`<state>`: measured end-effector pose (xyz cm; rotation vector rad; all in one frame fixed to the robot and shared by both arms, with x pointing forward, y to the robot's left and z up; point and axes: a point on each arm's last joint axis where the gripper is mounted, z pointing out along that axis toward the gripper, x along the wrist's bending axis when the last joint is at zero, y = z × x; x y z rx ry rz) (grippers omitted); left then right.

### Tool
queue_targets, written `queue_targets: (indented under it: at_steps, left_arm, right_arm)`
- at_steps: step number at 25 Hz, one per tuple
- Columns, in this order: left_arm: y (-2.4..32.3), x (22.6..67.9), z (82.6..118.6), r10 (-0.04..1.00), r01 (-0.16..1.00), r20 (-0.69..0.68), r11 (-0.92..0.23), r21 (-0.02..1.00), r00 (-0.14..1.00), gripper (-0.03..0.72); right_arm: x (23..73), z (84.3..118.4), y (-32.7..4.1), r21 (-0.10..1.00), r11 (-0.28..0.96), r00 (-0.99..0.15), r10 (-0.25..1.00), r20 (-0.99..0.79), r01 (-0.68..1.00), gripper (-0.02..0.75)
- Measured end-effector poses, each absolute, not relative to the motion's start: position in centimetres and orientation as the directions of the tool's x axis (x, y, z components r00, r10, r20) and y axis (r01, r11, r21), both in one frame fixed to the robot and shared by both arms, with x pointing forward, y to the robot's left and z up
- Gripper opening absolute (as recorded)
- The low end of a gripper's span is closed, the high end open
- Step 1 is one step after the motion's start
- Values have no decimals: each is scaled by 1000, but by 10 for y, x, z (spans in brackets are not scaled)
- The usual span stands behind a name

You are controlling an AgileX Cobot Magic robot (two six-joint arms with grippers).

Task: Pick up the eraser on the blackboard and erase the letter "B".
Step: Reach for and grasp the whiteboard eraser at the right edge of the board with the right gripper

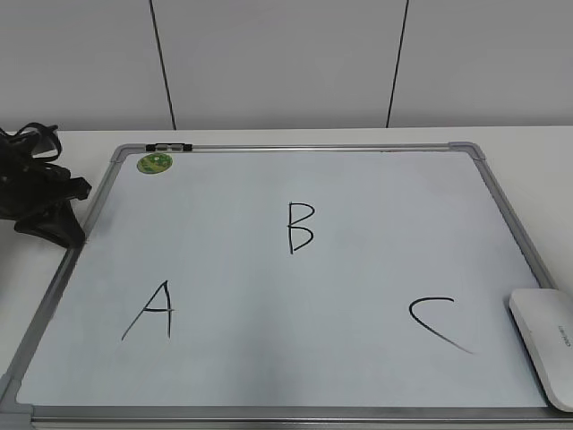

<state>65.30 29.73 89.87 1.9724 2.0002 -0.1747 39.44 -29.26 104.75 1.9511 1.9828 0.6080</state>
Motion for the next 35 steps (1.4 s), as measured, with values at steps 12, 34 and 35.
queue_targets:
  at_steps: [12,34,35]
  left_arm:
    - [297,653,899,949,990,-315,37,138,8,31]
    - [297,653,899,949,990,-315,37,138,8,30]
    - [297,653,899,949,990,-315,37,138,8,30]
  right_arm:
    - [455,974,-295,231,14,-34,996,83,973,664]
    - [483,921,-296,159,4,-18,996,84,987,587]
    - [483,921,-296,159,4,-18,996,85,987,573]
